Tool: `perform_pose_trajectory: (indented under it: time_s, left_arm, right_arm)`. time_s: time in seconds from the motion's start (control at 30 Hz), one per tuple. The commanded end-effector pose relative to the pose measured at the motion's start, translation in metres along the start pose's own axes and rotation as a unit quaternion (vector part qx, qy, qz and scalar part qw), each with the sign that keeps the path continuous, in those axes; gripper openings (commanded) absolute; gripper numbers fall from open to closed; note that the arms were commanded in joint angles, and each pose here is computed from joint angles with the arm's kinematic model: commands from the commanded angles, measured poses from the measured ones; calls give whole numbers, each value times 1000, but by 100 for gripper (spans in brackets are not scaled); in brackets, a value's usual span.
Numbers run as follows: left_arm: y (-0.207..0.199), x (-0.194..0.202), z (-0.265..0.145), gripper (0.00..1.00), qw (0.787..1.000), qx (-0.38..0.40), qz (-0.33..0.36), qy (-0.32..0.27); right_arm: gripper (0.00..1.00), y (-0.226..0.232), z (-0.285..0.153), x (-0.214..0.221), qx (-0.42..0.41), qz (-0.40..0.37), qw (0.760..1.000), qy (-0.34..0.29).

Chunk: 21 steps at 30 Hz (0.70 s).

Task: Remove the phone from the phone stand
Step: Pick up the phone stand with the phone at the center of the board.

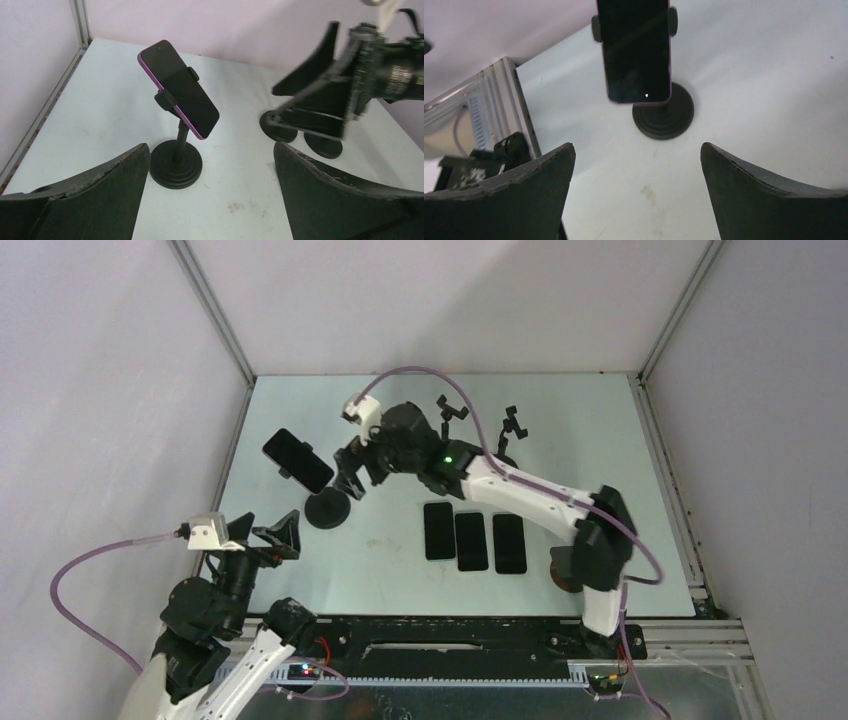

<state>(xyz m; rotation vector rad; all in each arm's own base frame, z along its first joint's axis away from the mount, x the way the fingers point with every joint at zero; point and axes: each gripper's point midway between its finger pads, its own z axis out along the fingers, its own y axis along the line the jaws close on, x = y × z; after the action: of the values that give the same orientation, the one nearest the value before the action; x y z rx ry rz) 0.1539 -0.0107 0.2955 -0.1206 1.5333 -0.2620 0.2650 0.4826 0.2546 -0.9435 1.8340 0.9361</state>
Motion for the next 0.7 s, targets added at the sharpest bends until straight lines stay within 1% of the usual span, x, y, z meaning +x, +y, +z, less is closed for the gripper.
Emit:
perform_pose_trajectory:
  time_s: [0.0,0.03,0.07,0.13,0.17,0.2,0.33,0.47,0.67]
  left_arm:
    - [7,-3,-2,100,1000,-19,-19,-11]
    - [10,-4,-5,100,999,-22,-22,-16]
    - [11,-4,-8,100,999,-22,-29,-19]
    - [14,-2,-9,100,999,-26,-36,-23]
    - [14,0,-9,100,999,-25,-36,-22]
    - [15,-1,-11,100,999,-25,-38,-26]
    - [15,0,-10,100,999,-26,-37,-25]
    - [9,4,-6,100,999,-17,-31,-13]
    - [7,5,-4,100,999,-11,-28,-10]
  right_arm:
    - [99,10,34,-42,-61,-25,997,-40]
    - [99,6,50,-32,-63,-27,997,-32]
    - [99,11,54,-42,-75,-33,996,-43]
    - [99,10,73,-33,-88,-34,995,-42]
    - [99,13,77,-37,-95,-38,993,-55]
    - [99,13,83,-33,-100,-38,993,-55]
    - [99,16,97,-40,-109,-45,990,-84]
    - [99,13,111,-34,-102,-45,991,-79]
    - [99,19,120,-31,-99,-59,990,-80]
